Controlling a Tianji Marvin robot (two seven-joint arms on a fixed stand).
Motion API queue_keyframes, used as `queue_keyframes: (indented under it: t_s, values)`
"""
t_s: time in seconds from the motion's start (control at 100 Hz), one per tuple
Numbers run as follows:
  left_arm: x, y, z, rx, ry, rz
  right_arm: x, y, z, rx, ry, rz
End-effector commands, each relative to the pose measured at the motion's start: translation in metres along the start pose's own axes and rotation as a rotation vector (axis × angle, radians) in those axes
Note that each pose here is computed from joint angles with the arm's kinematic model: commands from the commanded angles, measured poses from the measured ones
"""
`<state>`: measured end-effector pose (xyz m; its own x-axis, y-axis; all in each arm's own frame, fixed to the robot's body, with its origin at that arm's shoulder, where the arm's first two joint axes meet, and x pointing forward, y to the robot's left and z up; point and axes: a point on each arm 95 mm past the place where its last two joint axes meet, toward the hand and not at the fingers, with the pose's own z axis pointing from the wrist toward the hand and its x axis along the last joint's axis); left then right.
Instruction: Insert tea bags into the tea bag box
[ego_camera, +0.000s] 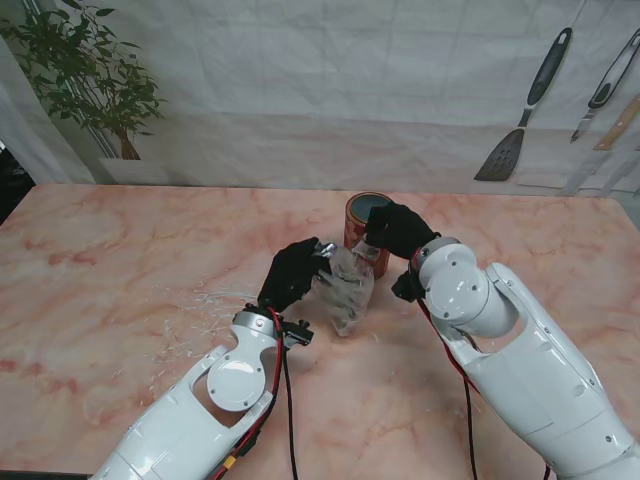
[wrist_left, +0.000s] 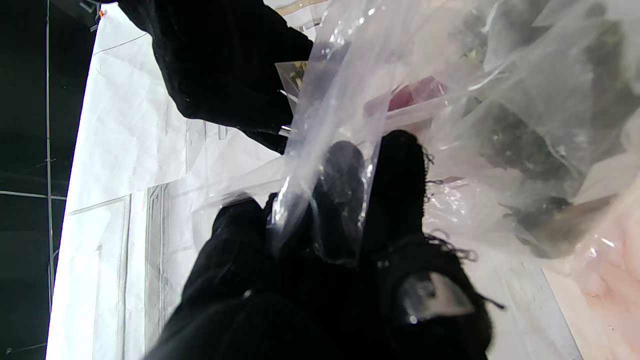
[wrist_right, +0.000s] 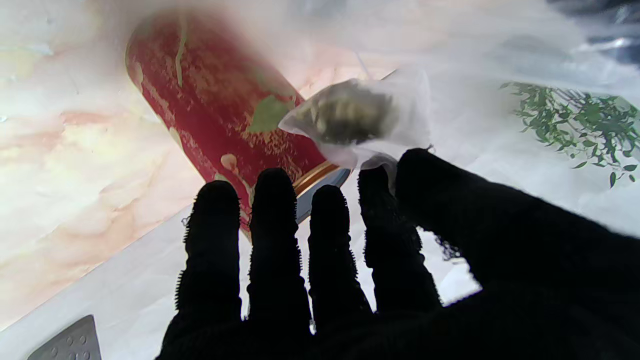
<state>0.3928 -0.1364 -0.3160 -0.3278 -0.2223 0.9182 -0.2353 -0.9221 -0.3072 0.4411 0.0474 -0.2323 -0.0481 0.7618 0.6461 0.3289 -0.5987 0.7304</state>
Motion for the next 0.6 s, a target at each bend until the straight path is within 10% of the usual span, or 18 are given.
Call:
queue_keyframes:
  t_s: [0.0,0.59]
  values:
    - [0.003,0.001,0.001,-0.010,0.005,-0.004,0.006,0.007,0.001,-0.019,0.006,0.002]
    - [0.002,0.001,0.001,-0.021,-0.003,-0.002,0.008,0.033,0.027,-0.193,-0.080,0.074]
